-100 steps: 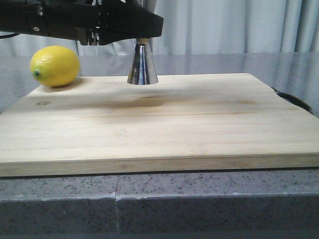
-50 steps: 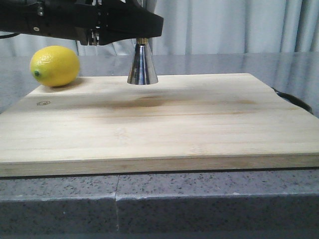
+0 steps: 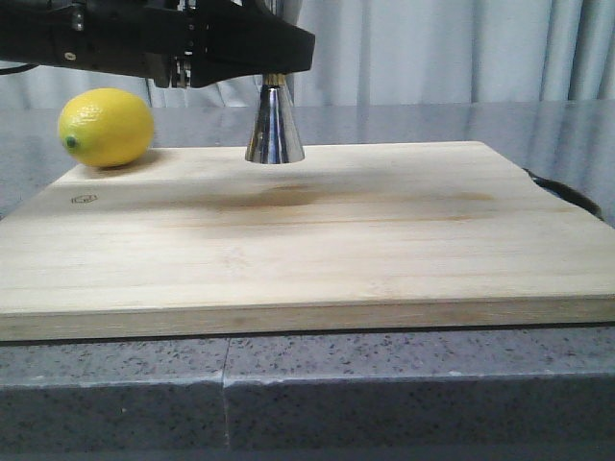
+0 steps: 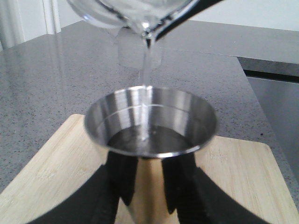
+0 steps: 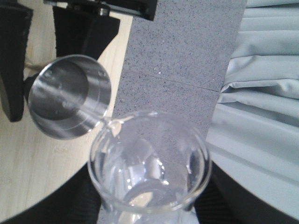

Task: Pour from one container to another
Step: 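Tilt the beaker with the right gripper, pouring liquid into the jigger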

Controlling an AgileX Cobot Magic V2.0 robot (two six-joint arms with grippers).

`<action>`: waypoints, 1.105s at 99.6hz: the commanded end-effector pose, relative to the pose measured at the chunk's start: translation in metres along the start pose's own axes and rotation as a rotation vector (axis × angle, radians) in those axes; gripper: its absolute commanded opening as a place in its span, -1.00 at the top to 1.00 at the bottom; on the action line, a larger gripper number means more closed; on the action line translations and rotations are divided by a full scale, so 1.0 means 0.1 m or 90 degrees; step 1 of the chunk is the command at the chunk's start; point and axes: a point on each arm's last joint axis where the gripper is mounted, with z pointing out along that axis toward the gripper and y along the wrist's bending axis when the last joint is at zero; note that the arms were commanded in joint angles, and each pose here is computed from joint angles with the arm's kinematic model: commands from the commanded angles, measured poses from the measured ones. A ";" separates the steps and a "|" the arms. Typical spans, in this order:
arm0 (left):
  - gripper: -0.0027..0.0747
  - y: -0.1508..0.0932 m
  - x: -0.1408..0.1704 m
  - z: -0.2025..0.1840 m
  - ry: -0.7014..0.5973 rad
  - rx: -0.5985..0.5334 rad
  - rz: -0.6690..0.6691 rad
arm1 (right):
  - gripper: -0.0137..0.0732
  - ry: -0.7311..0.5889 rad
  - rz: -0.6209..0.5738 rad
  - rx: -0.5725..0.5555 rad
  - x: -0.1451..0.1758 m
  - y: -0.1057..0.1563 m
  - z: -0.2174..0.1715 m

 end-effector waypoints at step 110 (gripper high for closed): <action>0.36 -0.09 -0.32 -0.01 -0.096 0.031 0.017 | 0.04 -0.012 0.115 0.080 0.06 -0.14 -0.26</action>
